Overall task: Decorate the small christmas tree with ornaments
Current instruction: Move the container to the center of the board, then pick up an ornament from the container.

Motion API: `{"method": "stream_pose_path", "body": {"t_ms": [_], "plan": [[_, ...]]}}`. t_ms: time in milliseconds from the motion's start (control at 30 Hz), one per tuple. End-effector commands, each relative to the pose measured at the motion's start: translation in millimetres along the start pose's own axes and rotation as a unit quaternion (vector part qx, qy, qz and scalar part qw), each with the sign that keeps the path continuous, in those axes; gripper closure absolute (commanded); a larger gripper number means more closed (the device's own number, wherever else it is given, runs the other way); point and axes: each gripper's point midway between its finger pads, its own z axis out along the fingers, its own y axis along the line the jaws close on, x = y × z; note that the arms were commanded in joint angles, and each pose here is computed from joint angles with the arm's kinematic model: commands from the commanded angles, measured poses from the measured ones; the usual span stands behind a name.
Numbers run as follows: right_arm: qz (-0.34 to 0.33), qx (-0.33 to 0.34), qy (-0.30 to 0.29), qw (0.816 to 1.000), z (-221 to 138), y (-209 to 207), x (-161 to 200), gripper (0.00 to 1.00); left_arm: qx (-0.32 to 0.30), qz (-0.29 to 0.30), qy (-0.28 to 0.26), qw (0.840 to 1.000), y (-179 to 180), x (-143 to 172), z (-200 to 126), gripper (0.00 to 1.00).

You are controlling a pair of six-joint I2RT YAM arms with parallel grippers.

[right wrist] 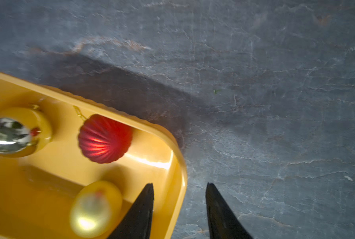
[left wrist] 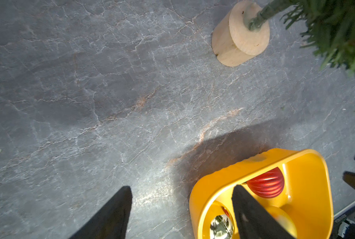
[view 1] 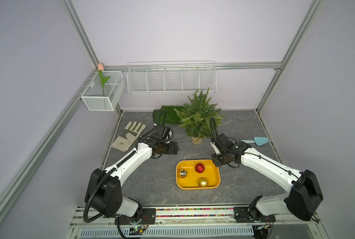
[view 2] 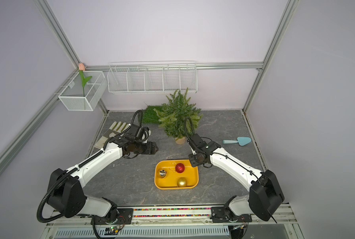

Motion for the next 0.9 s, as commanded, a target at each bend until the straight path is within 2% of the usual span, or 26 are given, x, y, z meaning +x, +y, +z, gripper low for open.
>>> {"method": "stream_pose_path", "body": {"t_ms": [0, 133, 400, 667, 867], "plan": [[0.036, -0.064, -0.011, 0.997, -9, 35, 1, 0.47, -0.014, 0.001, -0.015, 1.0, 6, -2, -9, 0.22], [0.081, -0.133, -0.015, 0.988, 7, 75, 2, 0.36, -0.011, 0.001, -0.022, 1.0, 5, -4, -12, 0.22], [0.15, -0.13, -0.009, 0.98, 62, 87, 9, 0.27, -0.004, -0.001, -0.026, 1.0, 3, -1, -14, 0.22], [0.154, -0.107, -0.002, 0.982, 88, 79, 20, 0.3, -0.006, -0.003, -0.026, 1.0, 6, 3, -13, 0.22], [0.148, -0.11, -0.013, 0.983, 82, 79, 14, 0.41, 0.006, -0.005, -0.036, 0.999, 0, -2, -18, 0.22]]}}
